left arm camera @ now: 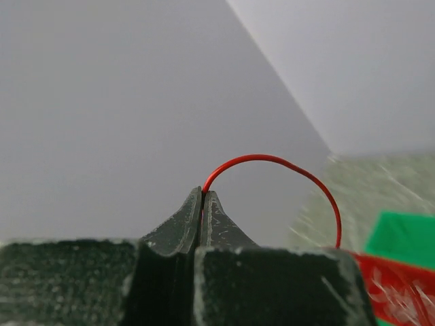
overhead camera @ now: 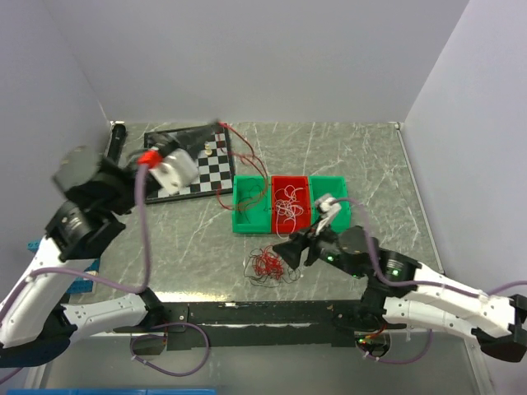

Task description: Untangle the cables

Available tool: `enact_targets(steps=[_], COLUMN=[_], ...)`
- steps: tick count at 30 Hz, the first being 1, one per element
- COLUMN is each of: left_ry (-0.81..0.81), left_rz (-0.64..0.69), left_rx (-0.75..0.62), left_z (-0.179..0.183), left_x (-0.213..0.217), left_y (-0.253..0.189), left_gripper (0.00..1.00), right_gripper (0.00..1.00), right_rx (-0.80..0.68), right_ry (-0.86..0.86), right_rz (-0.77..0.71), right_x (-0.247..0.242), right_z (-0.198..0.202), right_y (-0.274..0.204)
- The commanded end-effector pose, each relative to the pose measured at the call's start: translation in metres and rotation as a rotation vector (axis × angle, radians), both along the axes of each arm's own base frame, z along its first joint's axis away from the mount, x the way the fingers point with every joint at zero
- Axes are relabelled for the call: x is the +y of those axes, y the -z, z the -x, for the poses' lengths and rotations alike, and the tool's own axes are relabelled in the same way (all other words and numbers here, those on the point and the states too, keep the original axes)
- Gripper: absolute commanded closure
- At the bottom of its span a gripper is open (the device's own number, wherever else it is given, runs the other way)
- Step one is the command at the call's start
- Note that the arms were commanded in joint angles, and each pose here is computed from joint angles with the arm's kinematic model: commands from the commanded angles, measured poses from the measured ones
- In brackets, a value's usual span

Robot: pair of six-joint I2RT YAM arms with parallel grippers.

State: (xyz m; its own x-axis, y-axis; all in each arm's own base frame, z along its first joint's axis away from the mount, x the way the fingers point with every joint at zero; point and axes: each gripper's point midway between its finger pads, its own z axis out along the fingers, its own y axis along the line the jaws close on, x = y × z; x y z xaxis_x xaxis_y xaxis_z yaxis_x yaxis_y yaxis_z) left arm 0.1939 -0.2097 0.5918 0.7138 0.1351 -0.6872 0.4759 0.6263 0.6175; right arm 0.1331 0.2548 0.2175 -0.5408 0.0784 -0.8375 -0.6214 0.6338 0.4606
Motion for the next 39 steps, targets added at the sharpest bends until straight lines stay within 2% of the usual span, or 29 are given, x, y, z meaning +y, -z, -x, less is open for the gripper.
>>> enact_targets(steps=[1,4,7,9,12,15,19,23,26,28,31,33,34,38,39], left_ry=[0.172,0.254,0.323,0.351,0.396,0.431,0.456,0.488,0.511,0.529,0.545,0.526,0.507,0.396,0.372], left_rz=[-0.161,-0.225,-0.243,-0.244,-0.268,-0.285,-0.29,-0.263,-0.241,-0.226,-0.186,-0.159,-0.145,-0.116,-0.114], left_rx=[0.122,0.196,0.222,0.228,0.257,0.283,0.295,0.292,0.296,0.308,0.325,0.329,0.326,0.319,0.319], left_z=[0.017,0.024,0.031,0.034,0.04,0.045,0.049,0.055,0.06,0.064,0.068,0.065,0.062,0.043,0.039], left_x=[-0.027,-0.041,-0.051,-0.055,-0.063,-0.069,-0.076,-0.083,-0.085,-0.085,-0.083,-0.081,-0.079,-0.073,-0.072], left_y=[0.063,0.094,0.108,0.11,0.115,0.122,0.128,0.12,0.111,0.107,0.099,0.097,0.096,0.106,0.111], left_gripper=[0.99,0.99,0.99,0.99,0.99,0.99,0.99,0.99,0.99,0.99,0.99,0.97,0.91,0.58,0.45], right_gripper=[0.21,0.15,0.08,0.06,0.05,0.04,0.0,0.02,0.14,0.28,0.61,0.91,1.0,1.0,1.0], right_rx=[-0.22,-0.358,-0.473,-0.527,-0.57,-0.629,-0.671,-0.668,-0.661,-0.649,-0.648,-0.644,-0.637,-0.566,-0.529], right_ry=[0.028,0.007,-0.021,-0.056,-0.068,-0.038,-0.078,-0.042,0.024,0.073,0.141,0.202,0.23,0.299,0.328], right_rz=[-0.058,-0.112,-0.088,-0.071,-0.04,-0.046,-0.067,0.009,0.064,0.074,0.07,0.062,0.051,0.073,0.081], right_x=[-0.021,-0.026,-0.023,-0.014,0.001,0.011,0.032,0.048,0.048,0.044,0.032,0.018,0.008,-0.025,-0.034], right_z=[-0.008,-0.007,-0.01,-0.011,-0.019,-0.031,-0.033,-0.053,-0.071,-0.079,-0.085,-0.089,-0.091,-0.104,-0.108], right_y=[-0.06,-0.092,-0.106,-0.113,-0.116,-0.13,-0.14,-0.131,-0.126,-0.124,-0.124,-0.125,-0.127,-0.116,-0.11])
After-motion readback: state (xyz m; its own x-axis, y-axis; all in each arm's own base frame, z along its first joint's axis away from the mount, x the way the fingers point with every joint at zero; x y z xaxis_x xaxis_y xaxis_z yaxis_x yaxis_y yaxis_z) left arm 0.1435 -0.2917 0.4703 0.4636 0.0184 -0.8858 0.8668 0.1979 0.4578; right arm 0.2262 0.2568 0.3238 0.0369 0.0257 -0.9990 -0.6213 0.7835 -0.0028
